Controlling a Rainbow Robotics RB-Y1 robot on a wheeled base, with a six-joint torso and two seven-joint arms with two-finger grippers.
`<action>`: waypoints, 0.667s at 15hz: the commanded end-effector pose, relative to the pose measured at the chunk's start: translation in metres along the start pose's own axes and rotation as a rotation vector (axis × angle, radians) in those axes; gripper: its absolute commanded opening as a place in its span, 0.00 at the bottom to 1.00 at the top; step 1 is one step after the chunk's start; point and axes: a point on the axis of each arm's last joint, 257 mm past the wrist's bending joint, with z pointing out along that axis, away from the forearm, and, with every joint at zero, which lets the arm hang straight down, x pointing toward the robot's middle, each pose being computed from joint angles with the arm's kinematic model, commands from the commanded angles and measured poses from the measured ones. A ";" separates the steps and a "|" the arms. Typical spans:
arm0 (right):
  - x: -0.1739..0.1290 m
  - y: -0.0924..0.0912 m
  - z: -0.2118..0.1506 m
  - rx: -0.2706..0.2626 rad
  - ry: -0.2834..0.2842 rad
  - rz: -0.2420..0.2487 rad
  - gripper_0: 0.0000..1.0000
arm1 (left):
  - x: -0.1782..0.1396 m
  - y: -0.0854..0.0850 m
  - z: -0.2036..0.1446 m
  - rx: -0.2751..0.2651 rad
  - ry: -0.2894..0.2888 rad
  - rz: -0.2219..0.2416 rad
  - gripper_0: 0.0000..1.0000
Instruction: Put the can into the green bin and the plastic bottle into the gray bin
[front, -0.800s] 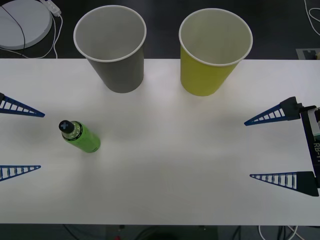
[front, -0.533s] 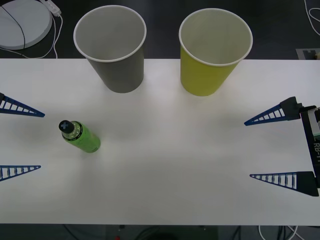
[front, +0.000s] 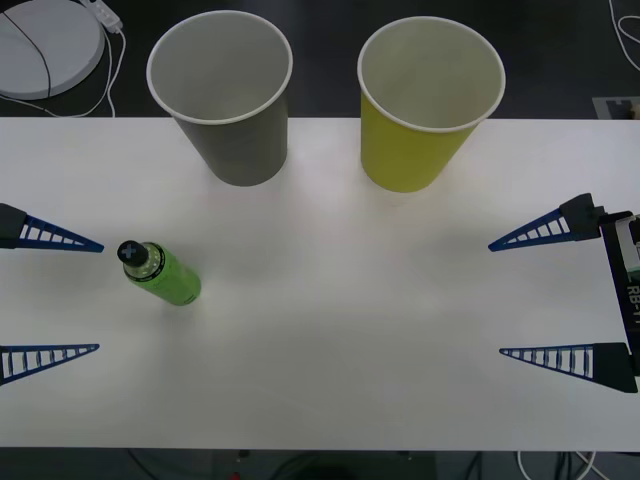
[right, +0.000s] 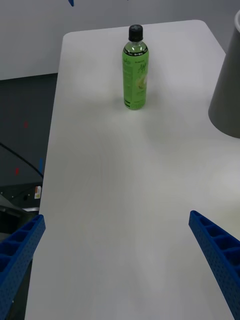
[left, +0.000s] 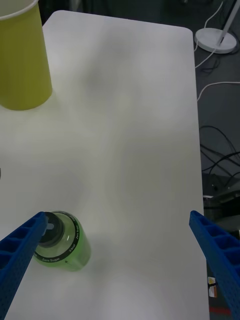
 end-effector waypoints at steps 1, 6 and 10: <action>0.000 0.000 0.000 0.000 0.000 0.000 1.00 | 0.007 0.011 -0.004 -0.039 0.004 -0.024 1.00; 0.000 0.000 0.000 0.000 0.000 0.000 1.00 | 0.023 0.024 -0.011 -0.102 0.019 -0.073 1.00; 0.000 0.000 0.000 0.000 0.000 0.000 1.00 | 0.033 0.026 -0.012 -0.155 0.014 -0.104 1.00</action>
